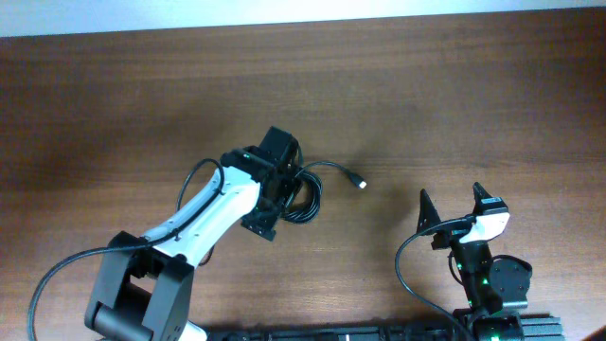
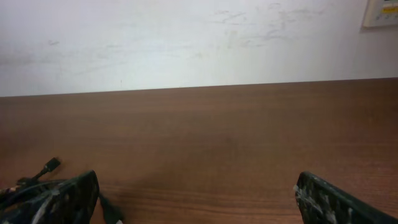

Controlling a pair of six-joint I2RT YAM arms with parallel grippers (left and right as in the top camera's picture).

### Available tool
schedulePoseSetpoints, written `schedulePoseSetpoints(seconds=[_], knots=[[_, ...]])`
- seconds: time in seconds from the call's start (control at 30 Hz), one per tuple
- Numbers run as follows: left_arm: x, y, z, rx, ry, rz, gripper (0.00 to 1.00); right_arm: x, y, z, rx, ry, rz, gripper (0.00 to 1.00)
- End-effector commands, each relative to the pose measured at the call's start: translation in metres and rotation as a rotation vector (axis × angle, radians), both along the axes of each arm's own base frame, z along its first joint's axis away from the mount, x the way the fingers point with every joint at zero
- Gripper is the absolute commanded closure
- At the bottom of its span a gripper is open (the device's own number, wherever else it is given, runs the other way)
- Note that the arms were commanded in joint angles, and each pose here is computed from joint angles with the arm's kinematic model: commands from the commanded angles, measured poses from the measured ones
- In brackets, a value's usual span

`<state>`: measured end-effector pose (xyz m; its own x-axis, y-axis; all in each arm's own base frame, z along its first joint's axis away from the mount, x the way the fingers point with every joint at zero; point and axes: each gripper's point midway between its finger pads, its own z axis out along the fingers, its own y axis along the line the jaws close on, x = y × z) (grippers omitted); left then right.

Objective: Untangle cables
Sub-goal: 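Close the left gripper on the top of the black cable coil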

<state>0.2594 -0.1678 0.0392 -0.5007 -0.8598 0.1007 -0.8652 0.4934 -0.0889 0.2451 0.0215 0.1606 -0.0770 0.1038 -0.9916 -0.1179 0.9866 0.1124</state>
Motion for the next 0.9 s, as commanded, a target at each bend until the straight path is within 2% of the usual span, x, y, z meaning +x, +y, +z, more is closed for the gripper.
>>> schedulePoseSetpoints(seconds=[0.0, 0.13, 0.37, 0.53, 0.57, 0.67, 0.73, 0.77, 0.83, 0.87], knots=[[0.0, 0.005, -0.003, 0.057, -0.044, 0.103, 0.25, 0.0, 0.0, -0.002, -0.001, 0.003, -0.004, 0.01], [0.005, 0.002, -0.008, 0.068, -0.095, 0.087, 0.38, 0.0, 0.0, -0.002, -0.001, 0.002, -0.003, 0.01], [-0.002, 0.003, -0.021, 0.091, -0.071, 0.074, 0.37, 0.0, 0.0, -0.002, -0.001, 0.003, -0.004, 0.01], [0.0, -0.004, -0.041, 0.098, -0.054, 0.059, 0.39, 0.0, 0.0, -0.002, -0.001, 0.002, -0.004, 0.01], [-0.002, -0.006, -0.048, 0.105, -0.044, 0.049, 0.42, 0.0, 0.0, -0.002, -0.001, 0.003, -0.004, 0.01], [-0.008, -0.008, -0.059, 0.126, -0.017, 0.03, 0.64, 0.0, 0.0, -0.002, -0.001, 0.003, -0.003, 0.01], [-0.007, -0.006, -0.059, 0.131, -0.022, -0.048, 0.87, 0.0, 0.0, -0.002, -0.001, 0.002, -0.004, 0.01], [-0.003, -0.005, -0.056, 0.127, -0.033, -0.09, 0.93, 0.0, 0.0, -0.002, -0.001, 0.003, -0.004, 0.01], [0.008, -0.001, -0.049, 0.123, -0.068, -0.187, 1.0, 0.0, 0.0, -0.002, -0.001, 0.003, -0.004, 0.01], [0.016, 0.003, -0.043, 0.124, -0.094, -0.246, 1.0, 0.0, 0.0, -0.002, -0.001, 0.003, -0.004, 0.01]])
